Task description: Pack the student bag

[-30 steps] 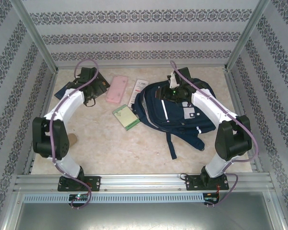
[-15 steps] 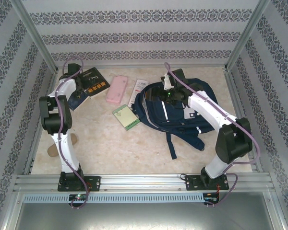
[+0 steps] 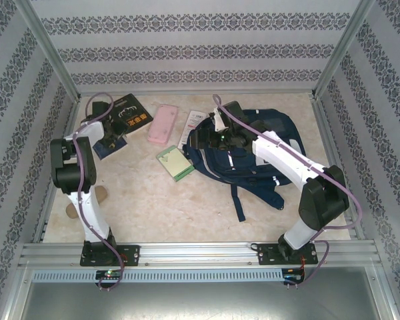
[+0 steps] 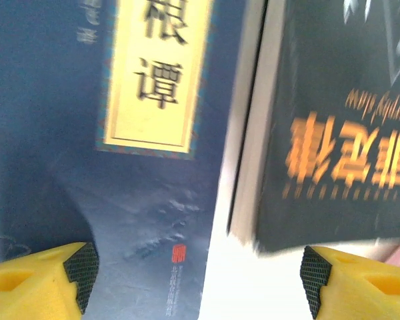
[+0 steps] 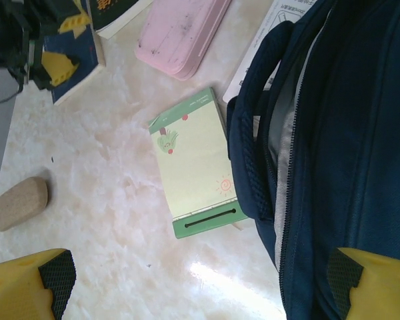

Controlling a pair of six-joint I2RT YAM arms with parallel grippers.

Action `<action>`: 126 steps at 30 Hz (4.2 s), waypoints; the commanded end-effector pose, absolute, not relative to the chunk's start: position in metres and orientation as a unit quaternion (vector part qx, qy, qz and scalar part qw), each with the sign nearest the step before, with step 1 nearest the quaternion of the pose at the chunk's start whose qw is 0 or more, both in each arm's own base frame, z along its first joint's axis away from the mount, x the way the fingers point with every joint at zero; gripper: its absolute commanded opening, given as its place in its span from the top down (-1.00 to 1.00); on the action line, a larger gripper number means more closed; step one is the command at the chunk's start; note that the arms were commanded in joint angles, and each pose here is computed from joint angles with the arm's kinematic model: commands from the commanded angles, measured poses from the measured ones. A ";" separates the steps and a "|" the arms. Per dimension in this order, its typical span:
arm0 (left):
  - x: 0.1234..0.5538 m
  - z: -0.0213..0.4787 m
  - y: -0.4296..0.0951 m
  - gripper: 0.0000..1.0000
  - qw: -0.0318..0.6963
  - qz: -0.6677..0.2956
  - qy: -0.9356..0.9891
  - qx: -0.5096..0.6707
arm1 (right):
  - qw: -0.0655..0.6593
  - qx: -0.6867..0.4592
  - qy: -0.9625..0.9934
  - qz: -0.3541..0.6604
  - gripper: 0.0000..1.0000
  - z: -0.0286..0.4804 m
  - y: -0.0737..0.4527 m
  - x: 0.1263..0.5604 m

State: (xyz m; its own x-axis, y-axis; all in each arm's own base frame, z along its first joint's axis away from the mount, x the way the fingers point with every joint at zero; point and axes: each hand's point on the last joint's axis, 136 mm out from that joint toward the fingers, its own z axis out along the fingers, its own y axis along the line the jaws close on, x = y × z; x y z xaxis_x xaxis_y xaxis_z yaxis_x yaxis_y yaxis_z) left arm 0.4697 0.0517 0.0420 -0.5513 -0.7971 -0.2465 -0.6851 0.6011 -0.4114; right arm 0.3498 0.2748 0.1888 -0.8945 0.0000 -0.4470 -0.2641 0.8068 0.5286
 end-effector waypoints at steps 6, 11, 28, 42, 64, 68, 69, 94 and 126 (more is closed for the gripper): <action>0.350 0.009 -0.032 -0.67 0.106 -0.107 0.895 -0.419 | 0.259 -0.135 0.909 0.297 -0.97 0.209 0.291 0.350; 0.294 0.017 -0.080 -0.67 0.111 -0.092 0.908 -0.393 | 0.246 -0.125 0.907 0.319 -0.96 0.199 0.299 0.344; 0.257 0.072 -0.050 -0.75 0.185 -0.118 0.899 -0.380 | 0.209 -0.179 0.893 0.356 -0.67 0.179 0.388 0.314; 0.271 0.027 -0.027 -0.74 0.118 -0.141 0.910 -0.372 | 0.140 -0.143 0.925 0.324 0.33 0.082 0.457 0.316; 0.284 0.044 -0.078 -0.68 0.129 -0.314 0.884 -0.321 | 0.051 -0.170 0.930 0.322 0.65 0.012 0.498 0.284; 0.300 0.096 -0.098 -0.68 0.192 -0.411 0.844 -0.285 | 0.053 -0.173 0.928 0.326 0.66 0.016 0.497 0.284; 0.303 0.108 -0.100 -0.69 0.209 -0.426 0.835 -0.278 | 0.053 -0.174 0.927 0.328 0.66 0.017 0.497 0.283; 0.289 0.098 -0.064 0.61 0.227 -0.316 0.858 -0.336 | 0.099 -0.184 0.914 0.347 0.52 0.077 0.486 0.298; 0.279 0.090 -0.060 0.39 0.206 -0.289 0.872 -0.336 | 0.198 -0.074 0.969 0.128 0.02 0.096 0.273 0.397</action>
